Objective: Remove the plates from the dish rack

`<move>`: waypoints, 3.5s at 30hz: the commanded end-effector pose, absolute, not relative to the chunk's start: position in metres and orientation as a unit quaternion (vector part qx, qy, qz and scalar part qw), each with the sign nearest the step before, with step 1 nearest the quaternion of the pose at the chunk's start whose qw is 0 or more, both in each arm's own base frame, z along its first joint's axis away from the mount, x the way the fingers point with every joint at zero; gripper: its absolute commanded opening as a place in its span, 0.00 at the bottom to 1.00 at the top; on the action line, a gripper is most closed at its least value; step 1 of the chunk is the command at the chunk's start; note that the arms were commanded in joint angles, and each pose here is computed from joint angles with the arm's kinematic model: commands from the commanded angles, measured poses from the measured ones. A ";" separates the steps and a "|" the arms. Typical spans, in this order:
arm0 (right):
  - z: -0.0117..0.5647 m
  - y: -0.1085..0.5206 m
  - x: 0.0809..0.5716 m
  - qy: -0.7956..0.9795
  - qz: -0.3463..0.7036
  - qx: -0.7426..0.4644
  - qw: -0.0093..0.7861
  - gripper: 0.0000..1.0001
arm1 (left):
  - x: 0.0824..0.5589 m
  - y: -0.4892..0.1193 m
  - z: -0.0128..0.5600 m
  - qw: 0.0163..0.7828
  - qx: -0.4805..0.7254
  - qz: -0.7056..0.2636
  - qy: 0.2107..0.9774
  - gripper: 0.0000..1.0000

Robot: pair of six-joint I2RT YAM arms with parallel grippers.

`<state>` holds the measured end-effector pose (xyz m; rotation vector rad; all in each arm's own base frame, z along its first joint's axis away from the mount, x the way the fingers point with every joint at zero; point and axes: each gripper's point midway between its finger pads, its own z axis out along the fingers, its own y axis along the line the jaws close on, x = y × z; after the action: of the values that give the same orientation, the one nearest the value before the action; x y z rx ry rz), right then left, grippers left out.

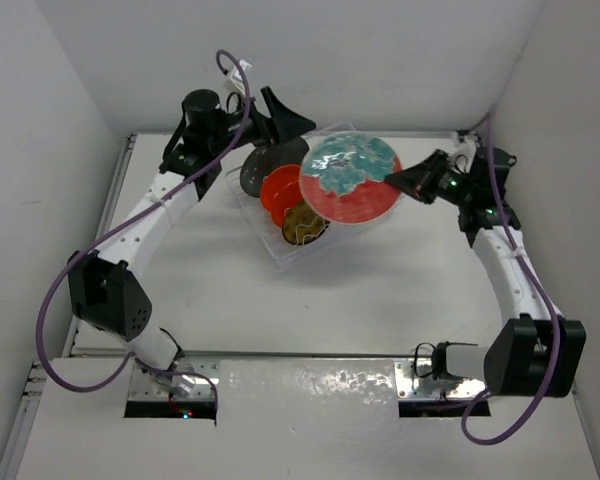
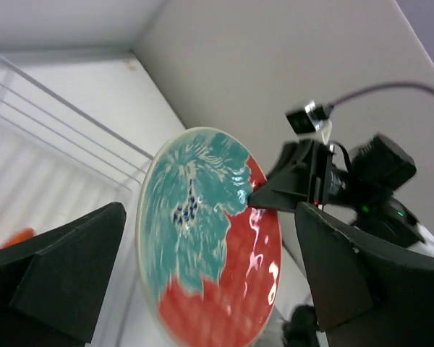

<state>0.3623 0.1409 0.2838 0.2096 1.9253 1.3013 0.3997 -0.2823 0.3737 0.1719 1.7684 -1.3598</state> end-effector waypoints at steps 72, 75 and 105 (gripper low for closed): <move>0.111 -0.011 0.202 0.894 0.018 0.314 0.320 0.99 | 0.524 -0.122 0.369 0.594 0.129 0.132 0.783 0.00; 0.141 0.001 0.227 0.882 0.064 0.301 0.355 0.99 | 0.502 -0.118 0.435 0.655 0.099 0.112 0.741 0.01; 0.371 0.132 0.381 0.698 0.488 -0.014 0.524 0.23 | 0.367 -0.318 0.468 0.458 0.095 -0.634 0.616 0.01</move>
<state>0.3845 0.1257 0.3568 0.0457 1.7056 1.1540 0.3870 -0.3222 0.3584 0.1300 1.8850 -1.4306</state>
